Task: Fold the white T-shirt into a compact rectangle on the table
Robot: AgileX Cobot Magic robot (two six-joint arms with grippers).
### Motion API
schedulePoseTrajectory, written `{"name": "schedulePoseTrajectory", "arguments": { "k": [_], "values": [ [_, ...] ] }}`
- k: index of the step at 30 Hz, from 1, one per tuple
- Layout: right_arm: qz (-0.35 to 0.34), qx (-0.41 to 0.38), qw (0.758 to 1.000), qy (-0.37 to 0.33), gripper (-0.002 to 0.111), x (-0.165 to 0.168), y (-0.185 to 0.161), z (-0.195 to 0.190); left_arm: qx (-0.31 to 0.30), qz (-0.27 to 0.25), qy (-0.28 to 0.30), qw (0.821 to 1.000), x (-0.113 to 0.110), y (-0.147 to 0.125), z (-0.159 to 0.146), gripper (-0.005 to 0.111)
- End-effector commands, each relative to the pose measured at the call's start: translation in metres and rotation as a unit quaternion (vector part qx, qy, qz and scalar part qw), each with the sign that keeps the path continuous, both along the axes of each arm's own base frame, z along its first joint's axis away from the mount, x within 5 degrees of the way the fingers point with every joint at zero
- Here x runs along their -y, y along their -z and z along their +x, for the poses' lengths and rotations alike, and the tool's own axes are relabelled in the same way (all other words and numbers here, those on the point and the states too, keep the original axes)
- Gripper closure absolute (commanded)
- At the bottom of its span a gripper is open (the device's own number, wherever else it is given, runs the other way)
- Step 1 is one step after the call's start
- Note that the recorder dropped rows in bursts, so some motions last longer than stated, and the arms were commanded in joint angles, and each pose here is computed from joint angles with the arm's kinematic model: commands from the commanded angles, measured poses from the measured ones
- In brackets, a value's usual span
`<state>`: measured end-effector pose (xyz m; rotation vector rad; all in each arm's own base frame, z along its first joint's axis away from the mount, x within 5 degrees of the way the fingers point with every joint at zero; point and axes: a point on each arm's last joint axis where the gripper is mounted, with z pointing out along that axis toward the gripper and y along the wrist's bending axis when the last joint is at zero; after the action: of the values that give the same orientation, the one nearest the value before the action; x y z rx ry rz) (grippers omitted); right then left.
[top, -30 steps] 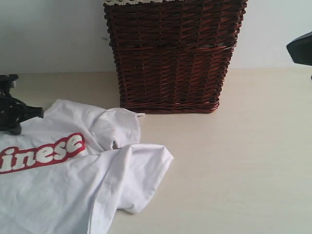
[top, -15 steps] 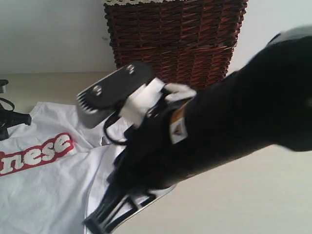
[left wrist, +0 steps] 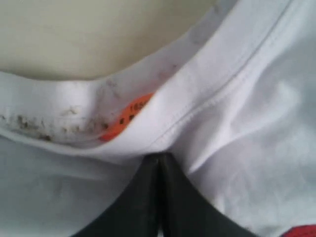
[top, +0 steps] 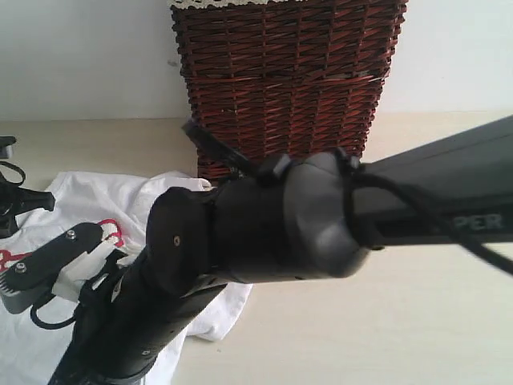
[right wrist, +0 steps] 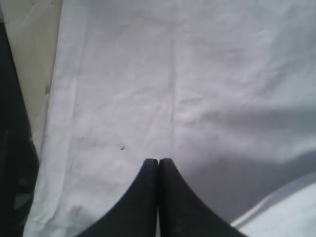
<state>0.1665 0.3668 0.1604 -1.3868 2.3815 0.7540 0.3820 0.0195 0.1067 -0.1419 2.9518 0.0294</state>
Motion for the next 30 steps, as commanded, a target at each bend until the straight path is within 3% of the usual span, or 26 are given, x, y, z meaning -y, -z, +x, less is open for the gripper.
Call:
{"name": "schedulePoseTrajectory", "arguments": {
  "k": [1, 5, 8, 12, 17, 25, 30],
  "values": [
    [-0.053, -0.024, 0.998, -0.005, 0.108, -0.001, 0.035, 0.000, -0.026, -0.070, 0.022, 0.997, 0.019, 0.008, -0.008, 0.107],
    [-0.109, -0.023, 0.994, -0.001, 0.108, 0.005, 0.054, 0.002, 0.018, -0.137, 0.088, 0.986, 0.048, -0.003, 0.002, 0.107],
    [-0.169, -0.023, 0.985, -0.006, 0.108, 0.015, 0.063, 0.002, 0.039, -0.114, 0.103, 0.987, 0.052, -0.019, 0.011, 0.107],
    [-0.235, -0.027, 0.972, -0.011, 0.108, 0.026, 0.071, 0.002, 0.029, -0.040, 0.078, 0.996, 0.034, -0.022, 0.013, 0.107],
    [-0.273, -0.052, 0.960, -0.037, 0.108, 0.034, 0.065, -0.007, -0.046, 0.042, 0.037, 0.997, -0.001, 0.012, 0.005, 0.107],
    [-0.294, -0.038, 0.953, -0.065, 0.108, 0.068, 0.041, -0.030, -0.099, 0.042, -0.056, 0.993, -0.045, 0.038, -0.006, 0.107],
    [-0.324, 0.029, 0.945, -0.021, 0.108, 0.096, 0.026, -0.027, -0.134, 0.039, -0.086, 0.986, -0.059, 0.040, -0.017, 0.107]
  ]
}}
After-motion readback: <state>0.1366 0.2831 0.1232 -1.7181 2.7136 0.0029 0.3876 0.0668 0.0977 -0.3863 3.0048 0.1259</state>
